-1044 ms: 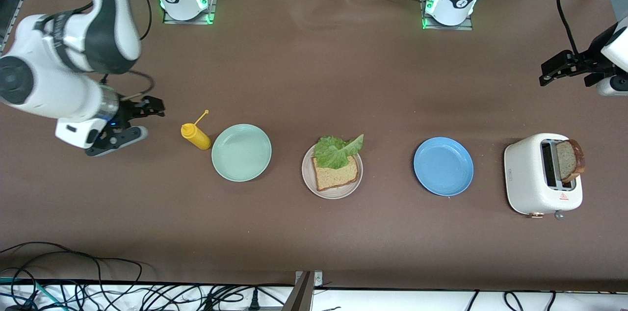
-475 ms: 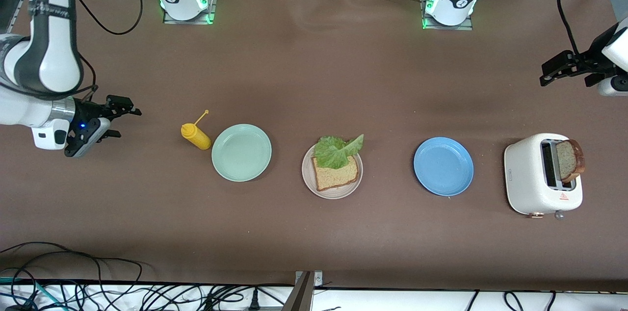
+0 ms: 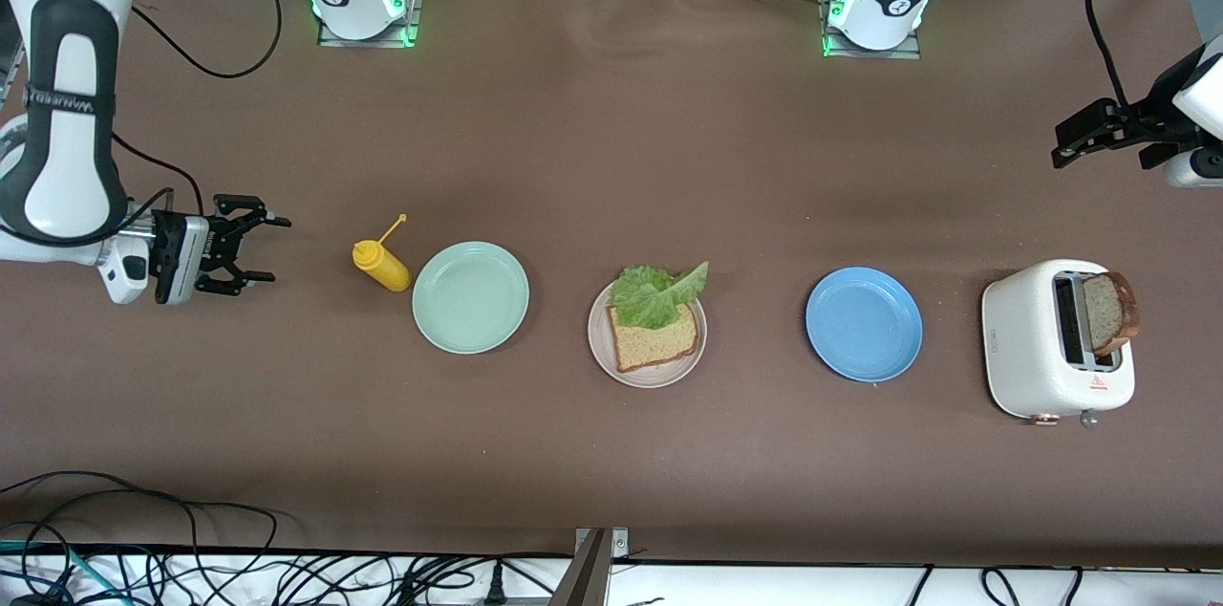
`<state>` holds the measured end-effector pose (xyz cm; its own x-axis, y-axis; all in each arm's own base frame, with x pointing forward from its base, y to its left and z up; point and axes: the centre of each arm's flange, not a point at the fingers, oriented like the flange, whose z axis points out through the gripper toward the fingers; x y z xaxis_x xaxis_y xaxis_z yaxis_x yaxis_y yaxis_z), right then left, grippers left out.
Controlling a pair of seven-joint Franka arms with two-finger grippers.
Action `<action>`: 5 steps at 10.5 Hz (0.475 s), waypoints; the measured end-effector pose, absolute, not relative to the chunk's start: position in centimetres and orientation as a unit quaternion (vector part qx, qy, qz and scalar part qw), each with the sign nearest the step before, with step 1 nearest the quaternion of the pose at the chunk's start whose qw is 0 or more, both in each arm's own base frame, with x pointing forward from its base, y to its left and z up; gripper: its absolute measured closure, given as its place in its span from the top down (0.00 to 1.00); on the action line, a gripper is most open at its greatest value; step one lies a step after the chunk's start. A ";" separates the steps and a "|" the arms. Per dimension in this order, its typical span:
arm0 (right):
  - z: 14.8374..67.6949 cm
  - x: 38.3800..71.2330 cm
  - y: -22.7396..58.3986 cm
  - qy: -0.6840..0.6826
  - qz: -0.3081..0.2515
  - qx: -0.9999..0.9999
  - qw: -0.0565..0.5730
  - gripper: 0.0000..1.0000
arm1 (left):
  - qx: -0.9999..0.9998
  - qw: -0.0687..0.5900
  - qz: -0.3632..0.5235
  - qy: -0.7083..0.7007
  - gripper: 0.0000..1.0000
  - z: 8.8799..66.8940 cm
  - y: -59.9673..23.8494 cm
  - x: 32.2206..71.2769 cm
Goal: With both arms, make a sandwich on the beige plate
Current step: 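Move the right gripper back toward the yellow mustard bottle, then grasp the yellow mustard bottle with the right gripper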
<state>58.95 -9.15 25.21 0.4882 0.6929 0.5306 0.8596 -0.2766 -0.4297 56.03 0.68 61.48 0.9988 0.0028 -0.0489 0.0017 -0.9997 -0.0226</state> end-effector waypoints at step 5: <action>18.1 57.9 -6.5 -0.568 -0.247 -0.661 0.425 1.00 | -1.000 0.011 0.025 -0.001 1.00 61.4 0.7 56.1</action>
<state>57.89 -6.48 18.06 0.2340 0.5402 0.8083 0.9596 0.0055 -0.2814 56.08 0.68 61.40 0.9987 0.0030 -0.0503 0.0018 -0.9997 -0.0228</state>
